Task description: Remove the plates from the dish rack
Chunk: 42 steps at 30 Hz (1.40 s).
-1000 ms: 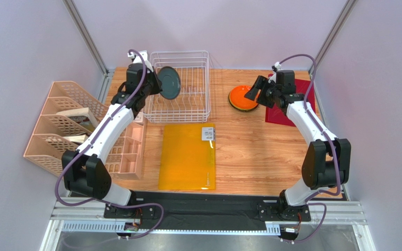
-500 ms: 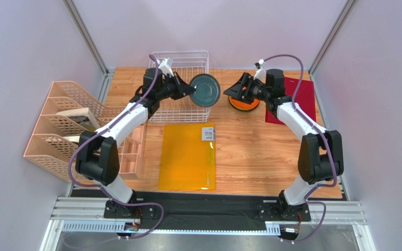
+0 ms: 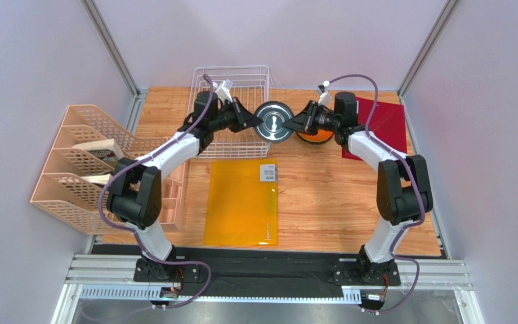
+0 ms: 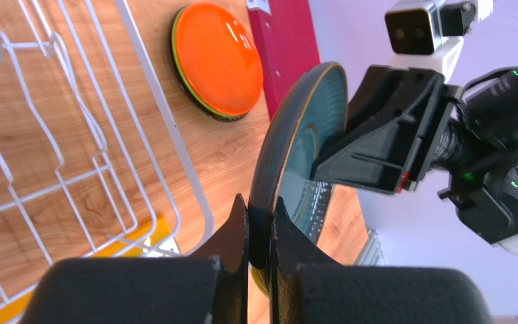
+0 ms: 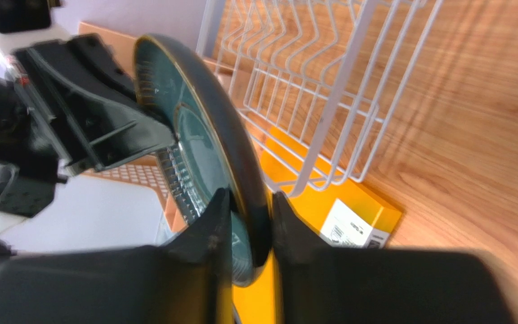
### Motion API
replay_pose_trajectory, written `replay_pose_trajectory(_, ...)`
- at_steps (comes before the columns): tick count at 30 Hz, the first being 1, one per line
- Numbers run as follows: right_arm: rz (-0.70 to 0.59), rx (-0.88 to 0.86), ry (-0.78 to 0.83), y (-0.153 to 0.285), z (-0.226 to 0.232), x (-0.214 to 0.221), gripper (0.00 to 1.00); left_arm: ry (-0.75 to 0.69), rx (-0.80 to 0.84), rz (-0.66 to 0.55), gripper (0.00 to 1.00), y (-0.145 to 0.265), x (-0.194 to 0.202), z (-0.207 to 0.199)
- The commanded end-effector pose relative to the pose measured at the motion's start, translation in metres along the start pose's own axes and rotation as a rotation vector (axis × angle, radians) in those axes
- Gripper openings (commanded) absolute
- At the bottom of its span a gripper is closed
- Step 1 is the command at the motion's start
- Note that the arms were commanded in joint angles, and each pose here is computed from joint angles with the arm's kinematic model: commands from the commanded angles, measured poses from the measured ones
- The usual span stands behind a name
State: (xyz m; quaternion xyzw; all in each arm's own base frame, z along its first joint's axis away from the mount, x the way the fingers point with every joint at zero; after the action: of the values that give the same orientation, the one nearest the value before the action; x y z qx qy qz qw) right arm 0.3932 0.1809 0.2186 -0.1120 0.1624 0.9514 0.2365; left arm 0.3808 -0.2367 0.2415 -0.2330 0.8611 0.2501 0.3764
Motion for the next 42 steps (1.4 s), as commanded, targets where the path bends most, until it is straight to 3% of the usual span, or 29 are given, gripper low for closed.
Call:
replay_pose_trajectory(1,-0.026,-0.061,0.055,-0.003,0.013,-0.010,0.00,-0.039,0.151,-0.084,0.00,0.002,-0.026,-0.028)
replay_pose_trajectory(3,-0.053,-0.049,0.061,0.001,0.012,-0.010,0.00,-0.037,0.170,-0.083,0.00,0.000,-0.024,-0.028)
replay_pose_trajectory(4,-0.067,-0.040,0.065,0.003,0.010,-0.011,0.00,-0.036,0.175,-0.078,0.07,-0.002,-0.023,-0.027)
replay_pose_trajectory(6,-0.109,-0.017,0.054,0.012,0.006,-0.015,0.00,-0.039,0.185,-0.070,0.28,-0.004,-0.020,-0.025)
replay_pose_trajectory(7,-0.127,-0.008,0.052,0.016,0.005,-0.017,0.00,-0.041,0.187,-0.068,0.50,-0.005,-0.019,-0.024)
replay_pose_trajectory(9,-0.193,0.026,0.038,0.033,0.000,-0.029,0.00,-0.054,0.181,-0.066,0.67,-0.005,-0.017,-0.022)
replay_pose_trajectory(11,-0.266,0.073,0.017,0.051,-0.010,-0.041,0.00,-0.097,0.153,-0.077,0.99,-0.003,-0.019,-0.019)
replay_pose_trajectory(20,-0.439,0.267,-0.041,0.101,-0.049,-0.094,0.00,-0.371,0.019,-0.061,1.00,0.020,-0.024,-0.014)
replay_pose_trajectory(26,-0.405,0.393,-0.105,0.092,-0.093,-0.107,0.00,-0.562,-0.143,-0.028,1.00,0.042,-0.024,-0.001)
replay_pose_trajectory(42,-0.329,0.414,-0.135,0.061,-0.131,-0.133,0.00,-0.700,-0.504,-0.070,1.00,0.087,-0.028,0.022)
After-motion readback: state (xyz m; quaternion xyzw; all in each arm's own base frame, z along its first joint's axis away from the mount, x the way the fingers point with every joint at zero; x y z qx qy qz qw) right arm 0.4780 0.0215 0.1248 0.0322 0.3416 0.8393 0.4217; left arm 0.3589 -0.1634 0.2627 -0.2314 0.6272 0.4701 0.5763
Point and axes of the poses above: each gripper's point midway between its finger pads, its own y axis back along the fingers, its own z axis along the line the jaws close on, x = y × z, the point moved 7 cm from there along y, back along the fingers, and after that the axes turned 14 degrees about -y, right-handed, at the moved point
